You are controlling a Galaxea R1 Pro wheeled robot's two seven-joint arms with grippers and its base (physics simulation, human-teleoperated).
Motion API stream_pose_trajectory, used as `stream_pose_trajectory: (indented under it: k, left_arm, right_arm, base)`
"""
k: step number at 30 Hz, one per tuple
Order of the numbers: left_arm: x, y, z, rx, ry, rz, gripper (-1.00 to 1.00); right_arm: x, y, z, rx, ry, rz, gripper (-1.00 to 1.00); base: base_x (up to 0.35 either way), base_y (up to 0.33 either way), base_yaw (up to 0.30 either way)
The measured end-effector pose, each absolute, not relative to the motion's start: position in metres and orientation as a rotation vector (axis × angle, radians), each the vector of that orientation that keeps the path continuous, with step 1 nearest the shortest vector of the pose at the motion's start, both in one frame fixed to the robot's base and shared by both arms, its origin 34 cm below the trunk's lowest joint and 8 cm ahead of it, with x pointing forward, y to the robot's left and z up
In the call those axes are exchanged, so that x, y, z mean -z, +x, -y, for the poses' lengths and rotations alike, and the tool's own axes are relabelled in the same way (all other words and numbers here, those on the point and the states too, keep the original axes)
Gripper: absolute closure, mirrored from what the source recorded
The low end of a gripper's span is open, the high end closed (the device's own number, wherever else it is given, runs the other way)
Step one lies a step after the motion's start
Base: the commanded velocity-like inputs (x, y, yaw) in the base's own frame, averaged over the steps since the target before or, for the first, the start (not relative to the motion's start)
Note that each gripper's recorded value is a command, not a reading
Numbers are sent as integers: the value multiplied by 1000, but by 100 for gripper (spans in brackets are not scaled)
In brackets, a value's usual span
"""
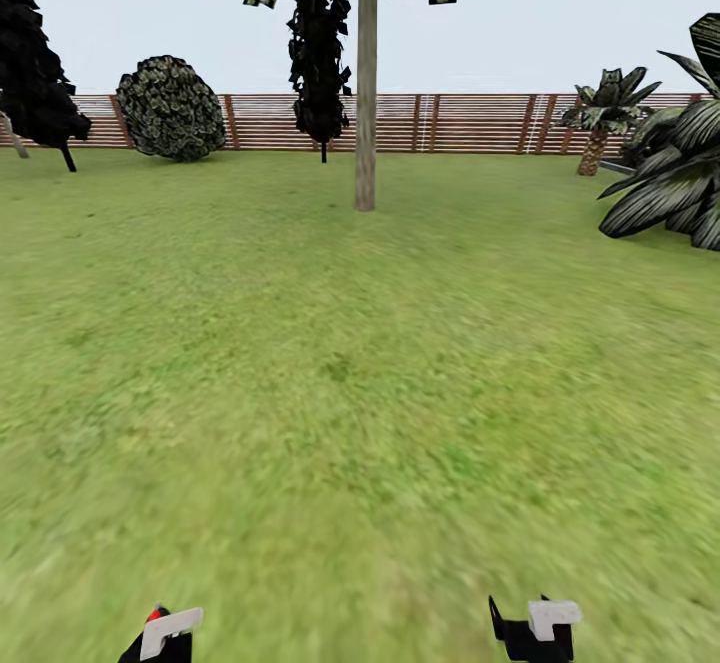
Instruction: In the garden, pick up the pesticide atomizer on the floor and spray pesticide onto both trees until each tree trunk is fully covered.
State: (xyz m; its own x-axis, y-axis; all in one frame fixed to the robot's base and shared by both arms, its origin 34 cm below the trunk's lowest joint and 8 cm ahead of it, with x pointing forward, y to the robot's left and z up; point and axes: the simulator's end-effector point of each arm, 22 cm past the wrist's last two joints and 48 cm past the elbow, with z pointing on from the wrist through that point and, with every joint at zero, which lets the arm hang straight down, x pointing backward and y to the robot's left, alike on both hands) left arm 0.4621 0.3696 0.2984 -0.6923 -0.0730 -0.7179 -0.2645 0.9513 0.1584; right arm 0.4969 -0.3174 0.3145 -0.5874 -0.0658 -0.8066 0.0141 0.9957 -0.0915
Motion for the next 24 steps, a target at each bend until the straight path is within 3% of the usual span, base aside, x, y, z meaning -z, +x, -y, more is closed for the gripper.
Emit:
stream_pose_trajectory:
  k: [24]
  left_arm:
    - [-299,463,-370,-321,-236,-2323,100]
  right_arm:
    - [-315,497,318,109,-35,-2196,-100]
  base:
    - [338,0,0]
